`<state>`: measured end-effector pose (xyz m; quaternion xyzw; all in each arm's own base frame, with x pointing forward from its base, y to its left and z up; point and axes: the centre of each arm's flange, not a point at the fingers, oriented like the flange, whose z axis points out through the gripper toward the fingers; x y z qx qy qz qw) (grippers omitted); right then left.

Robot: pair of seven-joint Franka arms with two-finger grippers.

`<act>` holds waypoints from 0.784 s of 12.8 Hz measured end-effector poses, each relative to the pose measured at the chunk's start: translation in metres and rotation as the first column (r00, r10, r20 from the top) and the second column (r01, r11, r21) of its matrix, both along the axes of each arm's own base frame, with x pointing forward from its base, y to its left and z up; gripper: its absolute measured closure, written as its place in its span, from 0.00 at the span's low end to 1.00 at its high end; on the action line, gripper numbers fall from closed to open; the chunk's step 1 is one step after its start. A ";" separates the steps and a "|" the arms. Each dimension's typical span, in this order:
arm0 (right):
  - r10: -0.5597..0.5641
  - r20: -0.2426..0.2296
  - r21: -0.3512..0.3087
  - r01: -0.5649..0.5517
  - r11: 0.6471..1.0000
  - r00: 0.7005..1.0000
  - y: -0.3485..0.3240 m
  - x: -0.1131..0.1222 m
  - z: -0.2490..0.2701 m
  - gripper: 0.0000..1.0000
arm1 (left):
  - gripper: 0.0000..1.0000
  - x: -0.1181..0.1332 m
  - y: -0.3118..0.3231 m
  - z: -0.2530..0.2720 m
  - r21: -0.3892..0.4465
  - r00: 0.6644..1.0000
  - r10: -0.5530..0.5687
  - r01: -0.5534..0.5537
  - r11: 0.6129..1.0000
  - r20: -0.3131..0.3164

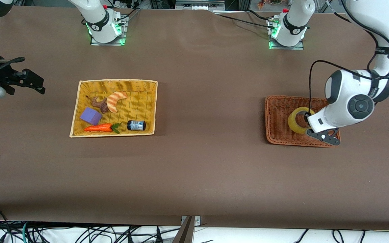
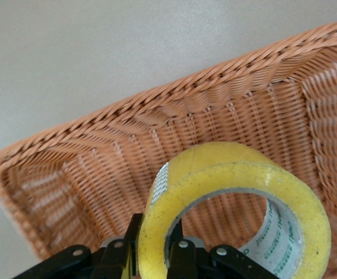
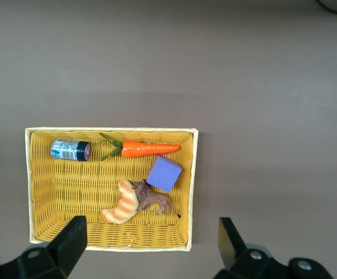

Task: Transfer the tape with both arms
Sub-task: 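Lower the tape into the brown basket with the left gripper while the right gripper retracts, then open the left gripper and lift it away from the tape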

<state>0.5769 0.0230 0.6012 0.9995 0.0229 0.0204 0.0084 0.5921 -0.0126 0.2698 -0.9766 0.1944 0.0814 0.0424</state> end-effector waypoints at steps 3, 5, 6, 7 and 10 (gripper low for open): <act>0.001 0.000 0.000 -0.001 1.000 1.000 0.001 0.000 0.000 0.00 | 0.78 -0.012 -0.001 -0.026 -0.005 1.000 -0.010 0.010 1.000 0.030; 0.001 0.000 0.000 -0.001 1.000 1.000 0.001 0.000 0.000 0.00 | 0.78 -0.020 -0.001 -0.041 -0.009 0.998 -0.016 0.017 1.000 0.068; 0.001 0.000 0.000 -0.001 1.000 1.000 0.001 0.000 0.000 0.00 | 0.78 -0.025 0.000 -0.050 -0.012 0.996 -0.019 0.020 1.000 0.090; 0.001 0.000 0.000 -0.001 1.000 1.000 0.001 0.000 0.000 0.00 | 0.78 -0.030 0.001 -0.060 -0.013 0.995 -0.020 0.021 1.000 0.100; 0.001 0.000 0.000 -0.001 1.000 1.000 0.001 0.000 0.000 0.00 | 0.78 -0.028 0.003 -0.060 -0.014 0.993 -0.016 0.017 1.000 0.114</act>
